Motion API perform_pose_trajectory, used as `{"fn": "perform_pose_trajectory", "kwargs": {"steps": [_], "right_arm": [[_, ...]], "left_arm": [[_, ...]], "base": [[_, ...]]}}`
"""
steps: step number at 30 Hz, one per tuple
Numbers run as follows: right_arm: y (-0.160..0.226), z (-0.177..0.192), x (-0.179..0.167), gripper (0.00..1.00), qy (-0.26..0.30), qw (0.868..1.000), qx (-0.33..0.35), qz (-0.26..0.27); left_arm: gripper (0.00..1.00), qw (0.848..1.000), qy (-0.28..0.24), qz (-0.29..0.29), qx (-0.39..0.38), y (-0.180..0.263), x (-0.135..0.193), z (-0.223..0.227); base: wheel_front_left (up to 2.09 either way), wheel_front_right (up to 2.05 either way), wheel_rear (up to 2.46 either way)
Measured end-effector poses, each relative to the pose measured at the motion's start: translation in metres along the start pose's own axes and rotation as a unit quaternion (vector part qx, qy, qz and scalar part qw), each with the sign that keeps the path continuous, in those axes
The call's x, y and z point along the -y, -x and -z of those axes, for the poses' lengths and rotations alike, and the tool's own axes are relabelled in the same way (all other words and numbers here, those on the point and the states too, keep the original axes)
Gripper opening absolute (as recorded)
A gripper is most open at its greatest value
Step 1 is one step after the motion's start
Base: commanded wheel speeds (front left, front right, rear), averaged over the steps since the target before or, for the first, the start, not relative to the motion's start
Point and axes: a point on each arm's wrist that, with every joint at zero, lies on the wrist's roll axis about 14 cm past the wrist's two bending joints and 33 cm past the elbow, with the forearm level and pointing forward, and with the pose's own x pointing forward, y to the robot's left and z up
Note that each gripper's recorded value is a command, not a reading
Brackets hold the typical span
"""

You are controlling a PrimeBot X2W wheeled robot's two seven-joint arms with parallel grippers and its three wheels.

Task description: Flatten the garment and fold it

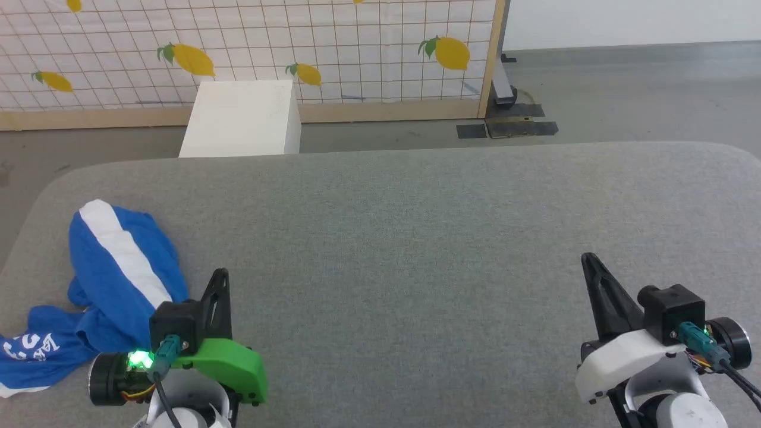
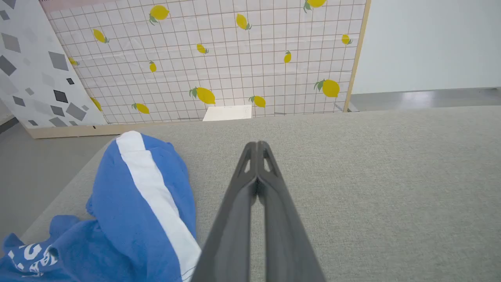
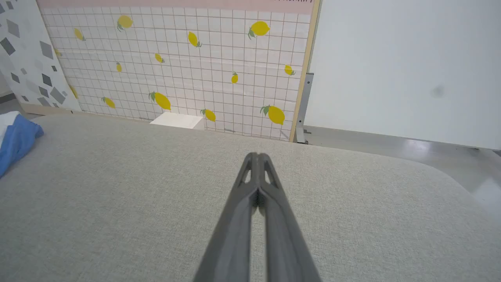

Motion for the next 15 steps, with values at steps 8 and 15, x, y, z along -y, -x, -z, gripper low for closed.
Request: {"fn": "perform_pose_trajectory", "kwargs": {"steps": [8, 15], "right_arm": [[0.0000, 0.0000, 0.0000, 0.00, 0.000, 1.000, 0.000, 0.000], [0.0000, 0.0002, 0.0002, 1.00, 0.000, 1.000, 0.000, 0.000]], "left_arm": [[0.00, 1.000, 0.000, 0.000, 0.000, 0.0000, 0.0000, 0.0000], [1.00, 1.000, 0.001, 0.001, 0.000, -0.0001, 0.0009, 0.0000]], "base": [[0.00, 0.00, 0.00], [0.00, 0.00, 0.00]]}}
